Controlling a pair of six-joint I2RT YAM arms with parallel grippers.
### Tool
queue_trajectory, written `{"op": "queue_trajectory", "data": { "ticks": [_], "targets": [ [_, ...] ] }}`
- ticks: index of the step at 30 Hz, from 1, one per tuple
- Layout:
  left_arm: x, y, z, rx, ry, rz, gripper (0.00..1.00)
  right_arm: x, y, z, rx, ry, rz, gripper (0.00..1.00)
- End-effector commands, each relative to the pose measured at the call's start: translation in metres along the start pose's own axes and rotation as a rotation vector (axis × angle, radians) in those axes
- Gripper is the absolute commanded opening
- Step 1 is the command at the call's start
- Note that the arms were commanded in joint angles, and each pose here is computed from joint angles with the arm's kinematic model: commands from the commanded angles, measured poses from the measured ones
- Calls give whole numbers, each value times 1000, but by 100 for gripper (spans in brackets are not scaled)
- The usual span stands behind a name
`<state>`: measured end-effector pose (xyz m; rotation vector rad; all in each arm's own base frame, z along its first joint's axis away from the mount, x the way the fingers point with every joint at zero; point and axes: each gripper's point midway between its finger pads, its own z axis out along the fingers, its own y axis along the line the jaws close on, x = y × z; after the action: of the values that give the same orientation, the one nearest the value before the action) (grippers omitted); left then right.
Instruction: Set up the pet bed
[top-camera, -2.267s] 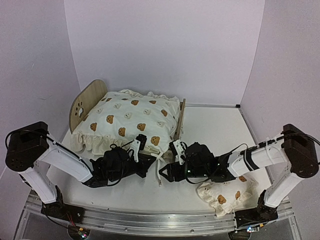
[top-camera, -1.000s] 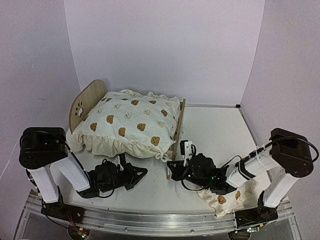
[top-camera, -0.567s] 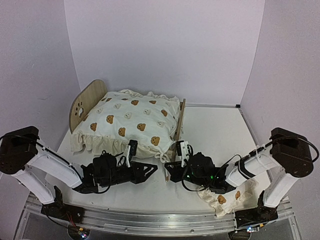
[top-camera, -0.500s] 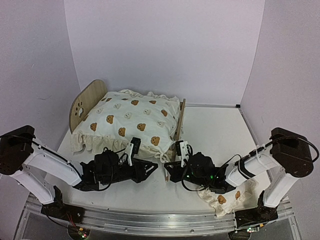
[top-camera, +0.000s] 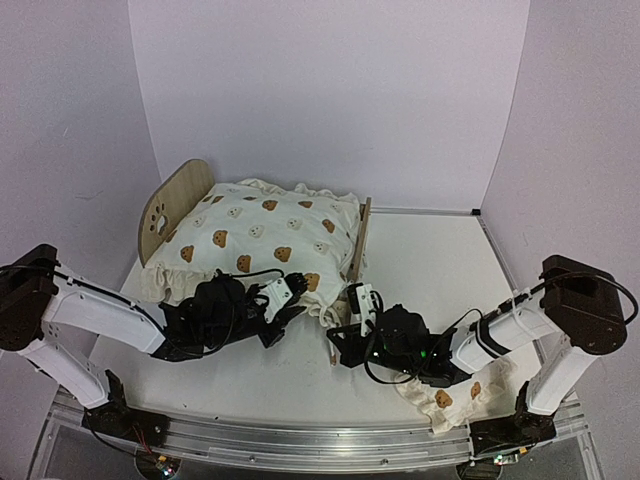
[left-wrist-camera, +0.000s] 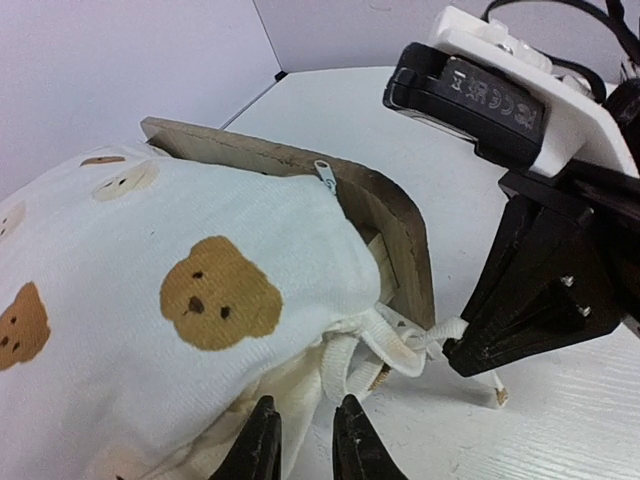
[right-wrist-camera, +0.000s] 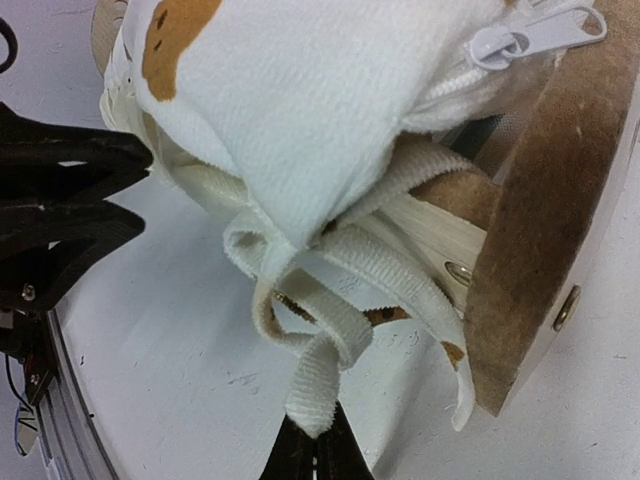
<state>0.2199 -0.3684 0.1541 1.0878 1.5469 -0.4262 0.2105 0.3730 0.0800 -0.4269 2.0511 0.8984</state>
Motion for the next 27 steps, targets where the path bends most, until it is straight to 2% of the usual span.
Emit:
{"op": "queue_trajectory", "data": {
  "ticks": [1, 9, 18, 21, 24, 25, 27],
  "targets": [
    [-24, -1, 17, 24, -52, 178, 20, -28, 21, -1, -58, -69, -3, 0],
    [-16, -10, 40, 92, -35, 192, 19, -30, 21, -2, -60, -76, -3, 0],
    [-4, 3, 53, 25, 18, 216, 17, -32, 24, -4, -69, -80, -2, 0],
    [-3, 9, 54, -10, 29, 202, 12, -33, 24, -2, -71, -79, 5, 0],
    [-10, 21, 49, -70, 21, 104, 5, -31, 22, -1, -61, -77, 14, 0],
    [-15, 26, 46, -95, 10, 24, 1, -30, 19, -1, -50, -76, 24, 0],
    [-20, 34, 33, -158, -13, -216, 0, -26, 11, -2, -17, -70, 56, 0]
  ]
}}
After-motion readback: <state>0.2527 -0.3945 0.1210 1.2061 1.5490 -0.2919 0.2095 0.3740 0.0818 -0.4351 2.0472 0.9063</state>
